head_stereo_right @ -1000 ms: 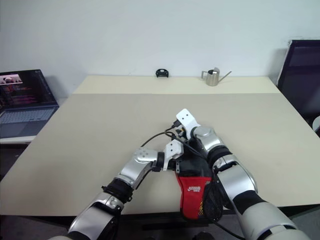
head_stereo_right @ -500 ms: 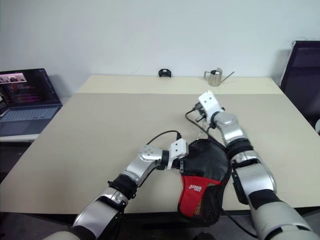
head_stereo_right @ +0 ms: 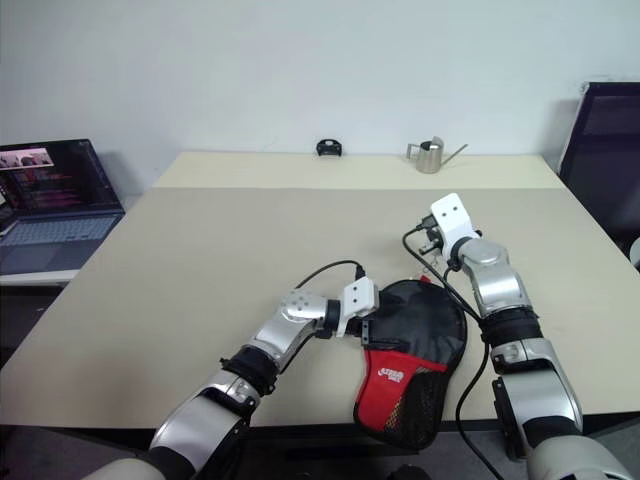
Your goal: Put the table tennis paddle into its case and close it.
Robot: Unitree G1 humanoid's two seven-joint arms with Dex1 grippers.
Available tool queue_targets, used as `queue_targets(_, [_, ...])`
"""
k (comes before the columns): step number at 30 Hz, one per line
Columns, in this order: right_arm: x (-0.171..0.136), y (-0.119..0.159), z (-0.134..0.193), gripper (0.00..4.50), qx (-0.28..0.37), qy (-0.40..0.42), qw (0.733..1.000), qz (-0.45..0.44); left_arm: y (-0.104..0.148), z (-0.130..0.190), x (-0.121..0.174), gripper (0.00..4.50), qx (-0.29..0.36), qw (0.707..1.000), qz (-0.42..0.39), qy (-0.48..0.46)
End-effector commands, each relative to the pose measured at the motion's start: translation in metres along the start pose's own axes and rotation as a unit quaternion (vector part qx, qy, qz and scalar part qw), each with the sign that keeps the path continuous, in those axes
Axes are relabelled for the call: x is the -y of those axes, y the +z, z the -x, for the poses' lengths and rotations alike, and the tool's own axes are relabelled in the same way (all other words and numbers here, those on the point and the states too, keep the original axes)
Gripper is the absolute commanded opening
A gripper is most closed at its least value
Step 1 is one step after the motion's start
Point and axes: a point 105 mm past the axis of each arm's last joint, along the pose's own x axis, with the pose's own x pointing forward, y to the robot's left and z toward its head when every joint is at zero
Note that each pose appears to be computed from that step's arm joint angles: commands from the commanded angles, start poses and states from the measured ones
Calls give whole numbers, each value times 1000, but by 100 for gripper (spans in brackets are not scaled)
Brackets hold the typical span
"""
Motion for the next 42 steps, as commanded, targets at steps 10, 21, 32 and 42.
queue_targets(10, [21,-5,44,12,-15,-17,1000,2,-30,-2,14,450,-62,998,7,-24])
queue_targets(21, [34,-18,99,12,-60,0,998,-27,-32,-5,17,450,-66,997,6,-32])
queue_targets(32, [-1,-52,162,12,-156,143,977,-41,-33,-7,16,450,-67,997,8,-33])
queue_targets(42, [-54,-54,196,11,-164,291,942,-37,-33,-8,15,450,-68,997,8,-29])
